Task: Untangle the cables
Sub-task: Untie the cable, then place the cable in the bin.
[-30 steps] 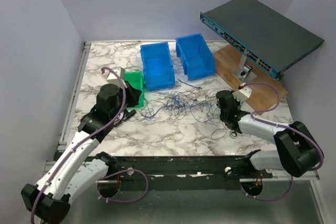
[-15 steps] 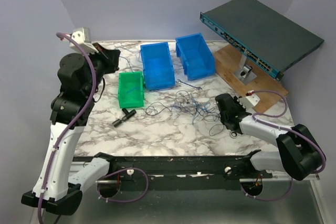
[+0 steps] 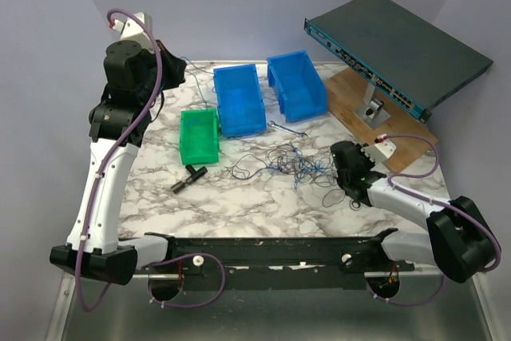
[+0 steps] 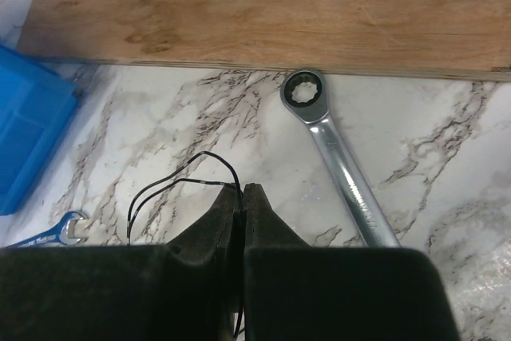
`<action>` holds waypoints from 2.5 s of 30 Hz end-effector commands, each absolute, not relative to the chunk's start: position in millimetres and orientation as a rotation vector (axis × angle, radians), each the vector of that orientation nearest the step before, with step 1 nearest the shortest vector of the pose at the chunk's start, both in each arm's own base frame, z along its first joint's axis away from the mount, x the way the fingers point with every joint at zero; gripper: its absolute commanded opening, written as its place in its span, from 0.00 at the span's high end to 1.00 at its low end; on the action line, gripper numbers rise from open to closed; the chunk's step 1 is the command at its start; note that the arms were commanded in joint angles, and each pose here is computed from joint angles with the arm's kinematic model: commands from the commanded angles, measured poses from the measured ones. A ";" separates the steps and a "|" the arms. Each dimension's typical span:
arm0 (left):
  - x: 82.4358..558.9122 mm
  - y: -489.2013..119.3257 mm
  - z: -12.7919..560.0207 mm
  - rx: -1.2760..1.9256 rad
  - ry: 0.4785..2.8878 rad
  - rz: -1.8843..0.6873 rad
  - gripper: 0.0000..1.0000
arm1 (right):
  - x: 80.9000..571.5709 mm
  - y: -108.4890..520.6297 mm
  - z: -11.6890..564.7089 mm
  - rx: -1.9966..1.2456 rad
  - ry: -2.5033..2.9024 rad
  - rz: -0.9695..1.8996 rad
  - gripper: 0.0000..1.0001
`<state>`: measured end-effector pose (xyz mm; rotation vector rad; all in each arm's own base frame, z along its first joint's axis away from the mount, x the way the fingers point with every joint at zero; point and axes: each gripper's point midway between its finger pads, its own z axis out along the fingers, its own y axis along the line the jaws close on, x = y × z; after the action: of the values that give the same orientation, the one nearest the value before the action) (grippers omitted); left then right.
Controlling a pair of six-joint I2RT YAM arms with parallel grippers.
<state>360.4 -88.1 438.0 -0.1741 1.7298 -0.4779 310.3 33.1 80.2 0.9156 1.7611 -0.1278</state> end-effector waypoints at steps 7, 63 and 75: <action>377.9 -55.7 388.0 -0.332 1.782 -0.305 1.00 | 320.3 57.8 90.2 0.745 1.791 0.035 0.25; 334.4 -8.2 164.3 -0.755 1.996 0.090 1.00 | 321.5 72.7 91.2 0.686 1.806 0.135 0.20; 340.6 -19.1 165.4 -0.643 2.045 0.058 1.00 | 320.9 73.2 91.1 0.682 1.808 0.139 0.20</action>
<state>332.1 -12.2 175.8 -0.6923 1.9740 0.0367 320.4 71.8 91.1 0.6819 1.8089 0.1271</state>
